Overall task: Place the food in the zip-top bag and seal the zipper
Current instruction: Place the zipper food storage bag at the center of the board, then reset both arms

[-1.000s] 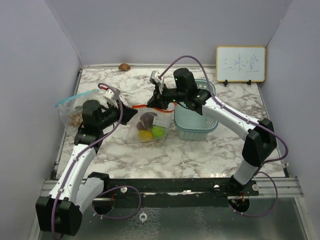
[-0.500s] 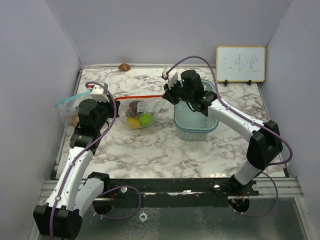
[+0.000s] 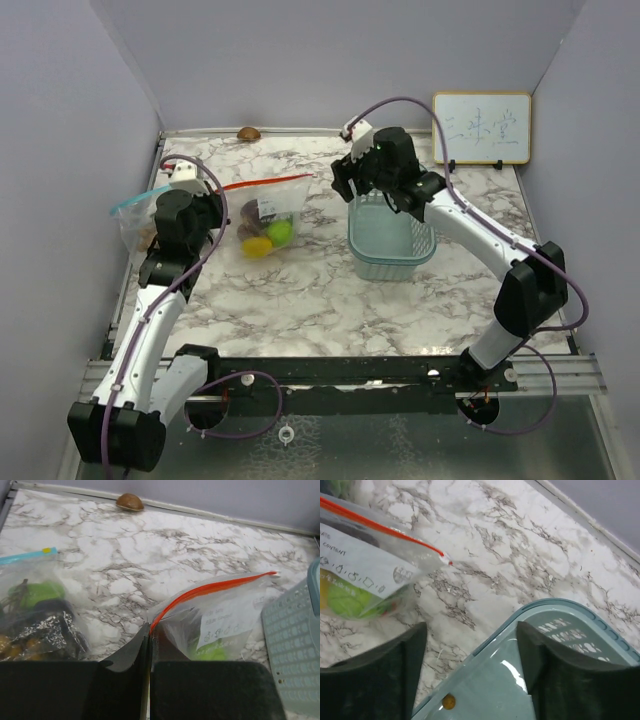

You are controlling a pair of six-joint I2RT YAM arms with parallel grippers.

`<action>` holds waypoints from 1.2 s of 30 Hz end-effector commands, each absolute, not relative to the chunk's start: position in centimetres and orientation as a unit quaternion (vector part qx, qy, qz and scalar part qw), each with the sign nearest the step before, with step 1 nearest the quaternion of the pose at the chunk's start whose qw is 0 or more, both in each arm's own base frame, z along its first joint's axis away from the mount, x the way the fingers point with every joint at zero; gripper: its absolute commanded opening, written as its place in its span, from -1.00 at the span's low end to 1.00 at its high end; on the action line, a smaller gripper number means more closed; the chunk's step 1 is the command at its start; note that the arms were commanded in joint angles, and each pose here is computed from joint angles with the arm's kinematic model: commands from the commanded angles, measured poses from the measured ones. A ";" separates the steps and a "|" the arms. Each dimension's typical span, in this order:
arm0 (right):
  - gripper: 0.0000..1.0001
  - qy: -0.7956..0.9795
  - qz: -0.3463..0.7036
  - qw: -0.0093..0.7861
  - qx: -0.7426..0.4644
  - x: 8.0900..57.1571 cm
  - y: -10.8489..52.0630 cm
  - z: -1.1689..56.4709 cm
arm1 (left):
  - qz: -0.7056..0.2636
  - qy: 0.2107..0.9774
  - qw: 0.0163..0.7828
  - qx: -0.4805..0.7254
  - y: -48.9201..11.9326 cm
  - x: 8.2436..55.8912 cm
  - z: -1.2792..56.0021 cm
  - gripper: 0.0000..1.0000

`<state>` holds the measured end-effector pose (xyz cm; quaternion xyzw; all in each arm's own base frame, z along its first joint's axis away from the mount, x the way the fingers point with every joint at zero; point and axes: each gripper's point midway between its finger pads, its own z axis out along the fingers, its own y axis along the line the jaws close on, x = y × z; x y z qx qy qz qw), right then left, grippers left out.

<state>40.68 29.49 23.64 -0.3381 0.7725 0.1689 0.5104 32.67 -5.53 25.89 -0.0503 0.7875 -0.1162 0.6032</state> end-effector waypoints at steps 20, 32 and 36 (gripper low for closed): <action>1.00 0.817 0.177 0.513 -0.193 41.3 27.1 28.3 | -0.115 0.794 0.581 -0.139 -5.2 40.4 34.5 0.98; 1.00 0.822 0.189 0.511 -0.165 41.3 27.2 28.6 | -0.012 0.802 0.548 -0.236 -1.1 40.7 32.3 0.98; 1.00 0.826 0.186 0.508 -0.161 41.3 27.0 28.4 | -0.003 0.803 0.542 -0.248 -0.7 40.8 32.1 0.98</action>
